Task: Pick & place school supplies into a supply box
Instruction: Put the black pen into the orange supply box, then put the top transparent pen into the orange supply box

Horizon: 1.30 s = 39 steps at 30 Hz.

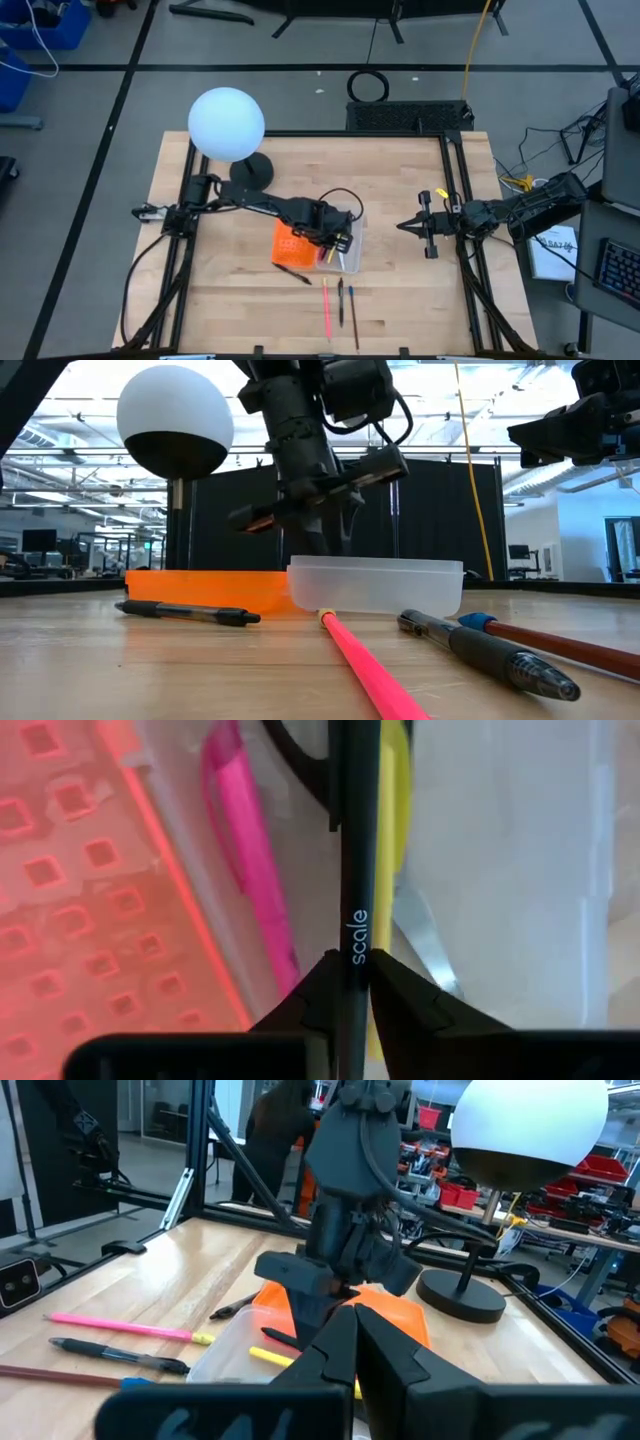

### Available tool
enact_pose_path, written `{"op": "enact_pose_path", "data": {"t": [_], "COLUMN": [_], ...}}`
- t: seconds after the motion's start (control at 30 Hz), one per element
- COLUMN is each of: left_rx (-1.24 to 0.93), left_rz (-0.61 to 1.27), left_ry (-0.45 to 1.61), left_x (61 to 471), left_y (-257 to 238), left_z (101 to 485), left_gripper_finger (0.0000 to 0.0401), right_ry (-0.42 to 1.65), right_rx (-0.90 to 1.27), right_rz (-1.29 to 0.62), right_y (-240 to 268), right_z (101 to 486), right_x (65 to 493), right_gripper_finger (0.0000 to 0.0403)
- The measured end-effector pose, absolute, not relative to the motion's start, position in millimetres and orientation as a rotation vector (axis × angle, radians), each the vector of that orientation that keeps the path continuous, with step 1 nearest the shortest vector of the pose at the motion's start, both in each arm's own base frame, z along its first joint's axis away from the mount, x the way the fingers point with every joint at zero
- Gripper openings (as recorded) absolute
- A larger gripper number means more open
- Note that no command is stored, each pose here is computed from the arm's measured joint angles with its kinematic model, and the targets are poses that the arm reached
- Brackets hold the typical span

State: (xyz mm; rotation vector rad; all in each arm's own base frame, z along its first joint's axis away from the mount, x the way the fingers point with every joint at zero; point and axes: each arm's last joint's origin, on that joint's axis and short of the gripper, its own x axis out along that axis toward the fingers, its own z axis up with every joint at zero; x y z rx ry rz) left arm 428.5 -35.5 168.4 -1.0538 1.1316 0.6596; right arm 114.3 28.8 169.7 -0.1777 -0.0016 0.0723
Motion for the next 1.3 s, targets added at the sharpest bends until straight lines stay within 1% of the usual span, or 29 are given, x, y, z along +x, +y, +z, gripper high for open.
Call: {"op": "enact_pose_path", "data": {"t": [0.13,0.27,0.33,0.4,0.47,0.53,0.63,0.7,0.83,0.97,1.17,1.3], "left_rx": [-1.062,-1.045,-1.012,-0.949,-0.843,-0.755,-0.681,-0.597,-0.426,-0.325,-0.094,0.019], "left_rz": [0.663,0.618,0.556,0.485,0.443,0.442,0.432,0.420,0.331,0.204,0.092,0.069], "left_ry": [1.130,1.124,1.121,1.081,0.999,0.912,0.856,0.875,0.959,1.046,1.133,1.203], "left_x": [428,429,430,430,424,412,392,379,362,354,342,341], "left_y": [-36,-36,-37,-38,-42,-51,-65,-76,-107,-140,-182,-197], "left_z": [171,177,187,206,233,259,283,290,282,264,239,213], "left_gripper_finger": [0.0096,0.0127,0.0139,0.0146,0.0147,0.0141,0.0124,0.0110,0.0086,0.0073,0.0080,0.0081], "right_ry": [-0.002,-0.002,-0.002,-0.002,0.001,0.002,0.003,0.005,0.011,0.011,0.009,0.004], "right_rx": [-0.178,-0.178,-0.178,-0.178,-0.178,-0.173,-0.172,-0.172,-0.165,-0.163,-0.167,-0.175], "right_rz": [0.072,0.072,0.072,0.072,0.073,0.073,0.073,0.073,0.073,0.074,0.073,0.072], "right_y": [29,29,29,29,29,29,29,29,29,29,29,29], "right_z": [170,170,170,170,169,169,169,169,169,169,169,169], "right_x": [114,114,114,114,114,114,114,114,114,114,114,114], "right_gripper_finger": [0.0000,0.0000,0.0000,0.0000,0.0000,0.0000,0.0000,0.0000,0.0000,0.0000,0.0000,0.0000]}}
